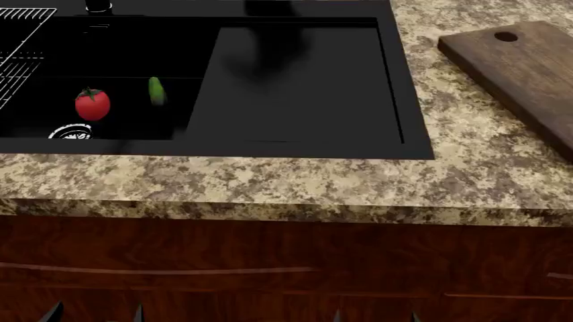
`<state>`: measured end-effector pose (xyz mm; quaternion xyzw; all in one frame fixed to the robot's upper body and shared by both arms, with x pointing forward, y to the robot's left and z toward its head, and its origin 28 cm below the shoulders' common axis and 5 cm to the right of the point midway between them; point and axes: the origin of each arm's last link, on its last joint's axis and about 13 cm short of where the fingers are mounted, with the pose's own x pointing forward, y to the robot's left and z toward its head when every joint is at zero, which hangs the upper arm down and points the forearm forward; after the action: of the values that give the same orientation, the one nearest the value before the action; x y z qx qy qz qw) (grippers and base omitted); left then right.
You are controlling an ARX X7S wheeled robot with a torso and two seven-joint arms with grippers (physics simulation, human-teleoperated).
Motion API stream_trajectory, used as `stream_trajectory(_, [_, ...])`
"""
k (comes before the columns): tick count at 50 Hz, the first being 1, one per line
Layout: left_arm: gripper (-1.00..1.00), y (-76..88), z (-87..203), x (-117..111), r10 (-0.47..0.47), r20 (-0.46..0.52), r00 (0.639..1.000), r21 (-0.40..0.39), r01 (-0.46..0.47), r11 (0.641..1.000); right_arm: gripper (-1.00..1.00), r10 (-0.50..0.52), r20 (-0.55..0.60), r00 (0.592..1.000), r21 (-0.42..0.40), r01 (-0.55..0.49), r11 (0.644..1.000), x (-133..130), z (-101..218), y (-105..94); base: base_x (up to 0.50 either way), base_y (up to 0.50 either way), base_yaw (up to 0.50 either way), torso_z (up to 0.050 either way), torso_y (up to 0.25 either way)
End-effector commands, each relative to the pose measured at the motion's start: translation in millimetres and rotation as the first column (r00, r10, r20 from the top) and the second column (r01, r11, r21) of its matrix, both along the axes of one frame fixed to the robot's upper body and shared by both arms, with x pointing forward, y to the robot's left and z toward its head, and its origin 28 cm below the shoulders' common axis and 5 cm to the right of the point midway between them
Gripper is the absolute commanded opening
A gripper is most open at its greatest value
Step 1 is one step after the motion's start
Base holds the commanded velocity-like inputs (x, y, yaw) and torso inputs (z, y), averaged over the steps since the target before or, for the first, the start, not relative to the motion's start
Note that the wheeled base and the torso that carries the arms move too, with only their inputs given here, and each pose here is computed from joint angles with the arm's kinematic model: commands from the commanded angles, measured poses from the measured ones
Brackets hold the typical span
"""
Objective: Pick the vegetables from the sink and place them on the cutting board.
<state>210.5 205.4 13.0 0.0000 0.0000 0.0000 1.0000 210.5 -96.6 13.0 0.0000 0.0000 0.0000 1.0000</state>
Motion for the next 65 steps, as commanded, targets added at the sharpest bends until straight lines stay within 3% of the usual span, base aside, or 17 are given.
stream_trajectory(1, [1.0, 0.0, -1, 1, 0.0, 0.0, 1.0, 0.0, 0.0, 1.0, 1.0, 0.0, 0.0, 1.0, 0.0, 0.0, 1.0, 1, -1, 0.3, 0.0, 0.0, 0.0, 0.0, 0.0])
stream_trajectory(7, [1.0, -0.5, 7, -12, -0.016, 0.023, 1.0, 0.012, 0.016, 1.0, 1.0, -0.032, 0.056, 0.998, 0.025, 0.031, 0.999, -12, 12, -1.4, 0.0, 0.0, 0.0, 0.0, 0.0])
stream_trajectory(9, [1.0, 1.0, 10, -11, -0.013, 0.033, 0.999, -0.063, 0.015, 0.998, 1.0, -0.037, 0.032, 0.999, 0.007, 0.037, 0.999, -7, 10, -1.1, 0.0, 0.23, 0.0, 0.0, 0.0])
stream_trajectory(15, [1.0, 1.8, 9, -10, -0.017, 0.055, 0.998, -0.041, 0.019, 0.999, 1.0, -0.039, 0.038, 0.998, -0.022, 0.04, 0.999, -6, 10, -0.1, 0.0, 0.5, 0.0, 0.0, 0.0])
stream_trajectory(24, [1.0, 2.6, 6, -11, -0.022, 0.083, 0.996, -0.033, 0.025, 0.999, 1.0, -0.037, 0.067, 0.997, 0.023, 0.035, 0.999, -8, 13, -1.6, 0.0, 0.5, 0.0, 0.0, 0.0])
stream_trajectory(51, [1.0, 1.8, 7, -13, -0.013, 0.083, 0.996, -0.018, 0.015, 1.0, 1.0, -0.032, 0.075, 0.997, 0.026, 0.03, 0.999, -9, 14, 0.1, 0.0, 0.5, 0.0, 0.0, 0.0])
stream_trajectory(55, [1.0, 2.6, 6, -12, -0.005, 0.077, 0.997, -0.024, 0.007, 1.0, 1.0, -0.025, 0.073, 0.997, 0.035, 0.023, 0.999, -8, 13, 0.2, 0.0, 0.5, 0.0, 0.0, 0.0])
stream_trajectory(57, [1.0, 1.3, 7, -12, -0.002, 0.076, 0.997, -0.008, 0.003, 1.0, 1.0, -0.047, 0.04, 0.998, 0.111, 0.042, 0.993, -8, 11, -2.7, 0.0, 0.0, 0.0, 0.0, 0.0])
stream_trajectory(58, [1.0, 2.3, 5, -7, 0.011, 0.067, 0.998, 0.043, -0.014, 0.999, 1.0, -0.079, -0.017, 0.997, 0.051, 0.08, 0.995, -8, 16, -3.8, 0.0, 0.0, 0.0, 0.0, 0.0])
stream_trajectory(60, [1.0, 2.3, 20, -2, -0.048, 0.045, 0.998, 0.104, 0.043, 0.994, 1.0, -0.032, 0.062, 0.998, 0.052, 0.029, 0.998, -14, 49, -6.9, 0.0, 0.0, 0.0, 0.0, 0.0])
stream_trajectory(61, [1.0, 2.8, 31, 1, -0.085, 0.091, 0.992, 0.16, 0.07, 0.985, 1.0, -0.02, 0.088, 0.996, 0.038, 0.017, 0.999, -14, 65, -9.0, 0.0, 0.0, 0.0, 0.0, 0.0])
stream_trajectory(62, [1.0, 4.4, 53, 6, -0.082, 0.221, 0.972, 0.166, 0.046, 0.985, 1.0, -0.009, 0.121, 0.993, 0.01, 0.008, 1.0, -11, 92, -11.3, 0.0, 0.0, 0.0, 0.0, 0.0])
stream_trajectory(63, [1.0, 4.1, 70, 10, -0.094, 0.249, 0.964, 0.212, 0.04, 0.976, 1.0, -0.006, 0.138, 0.99, -0.013, 0.007, 1.0, -6, 111, -13.5, 0.0, 0.0, 0.0, 0.05, -0.061])
stream_trajectory(65, [1.0, 4.4, 104, 24, -0.093, 0.294, 0.951, 0.176, 0.041, 0.983, 1.0, -0.003, 0.188, 0.982, -0.062, 0.015, 0.998, 4, 155, -17.6, 0.0, 0.0, 0.0, 0.05, -0.061])
